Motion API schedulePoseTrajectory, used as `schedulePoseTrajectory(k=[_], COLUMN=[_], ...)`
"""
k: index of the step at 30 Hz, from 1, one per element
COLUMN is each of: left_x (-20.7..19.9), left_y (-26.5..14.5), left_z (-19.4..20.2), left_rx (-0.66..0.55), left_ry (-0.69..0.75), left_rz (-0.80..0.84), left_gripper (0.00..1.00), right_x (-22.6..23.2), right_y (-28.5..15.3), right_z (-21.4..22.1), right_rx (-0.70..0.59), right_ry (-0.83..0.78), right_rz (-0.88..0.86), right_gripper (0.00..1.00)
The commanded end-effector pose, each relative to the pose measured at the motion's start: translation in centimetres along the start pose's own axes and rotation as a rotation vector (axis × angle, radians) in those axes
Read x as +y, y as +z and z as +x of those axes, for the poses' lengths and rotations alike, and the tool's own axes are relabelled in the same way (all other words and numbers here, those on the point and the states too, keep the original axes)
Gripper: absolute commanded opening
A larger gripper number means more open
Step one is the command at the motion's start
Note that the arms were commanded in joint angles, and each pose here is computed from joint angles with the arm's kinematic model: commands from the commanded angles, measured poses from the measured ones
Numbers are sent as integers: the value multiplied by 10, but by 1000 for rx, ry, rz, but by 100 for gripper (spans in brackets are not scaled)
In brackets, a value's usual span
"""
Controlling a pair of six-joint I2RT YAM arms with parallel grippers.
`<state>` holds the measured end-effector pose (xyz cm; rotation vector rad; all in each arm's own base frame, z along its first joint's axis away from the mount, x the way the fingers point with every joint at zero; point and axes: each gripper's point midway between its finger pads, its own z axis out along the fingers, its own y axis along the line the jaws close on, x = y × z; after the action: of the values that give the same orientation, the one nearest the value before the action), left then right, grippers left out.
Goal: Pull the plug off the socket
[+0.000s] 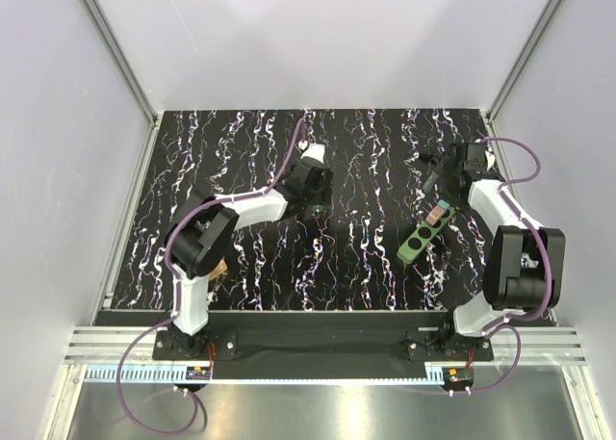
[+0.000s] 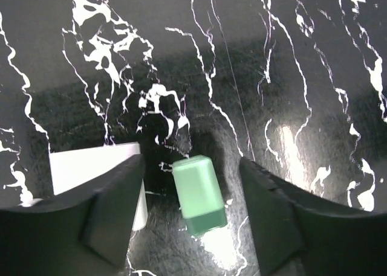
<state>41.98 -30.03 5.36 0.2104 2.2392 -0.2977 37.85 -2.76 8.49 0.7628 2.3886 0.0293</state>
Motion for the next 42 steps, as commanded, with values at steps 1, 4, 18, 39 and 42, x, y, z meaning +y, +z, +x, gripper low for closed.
schedulePoseTrajectory(k=[1, 4, 18, 39, 42], left_x=[-3, 6, -129, -231, -253], left_y=[-23, -33, -115, -190, -184], left_z=[-39, -45, -41, 51, 49], left_rx=[-136, -170, -434, -245, -263], left_ry=[-6, -12, 232, 232, 285], left_rz=[31, -4, 476, 701, 669], left_gripper=[74, 78, 74, 85, 90], right_x=[10, 7, -2, 47, 33], right_y=[-16, -21, -71, -139, -138], right_z=[-6, -4, 2, 43, 44], right_rx=[-32, -28, -33, 65, 56], right_ry=[4, -8, -29, -154, -155], right_rz=[-47, -36, -24, -163, -101], right_gripper=[100, 100, 100, 100, 100])
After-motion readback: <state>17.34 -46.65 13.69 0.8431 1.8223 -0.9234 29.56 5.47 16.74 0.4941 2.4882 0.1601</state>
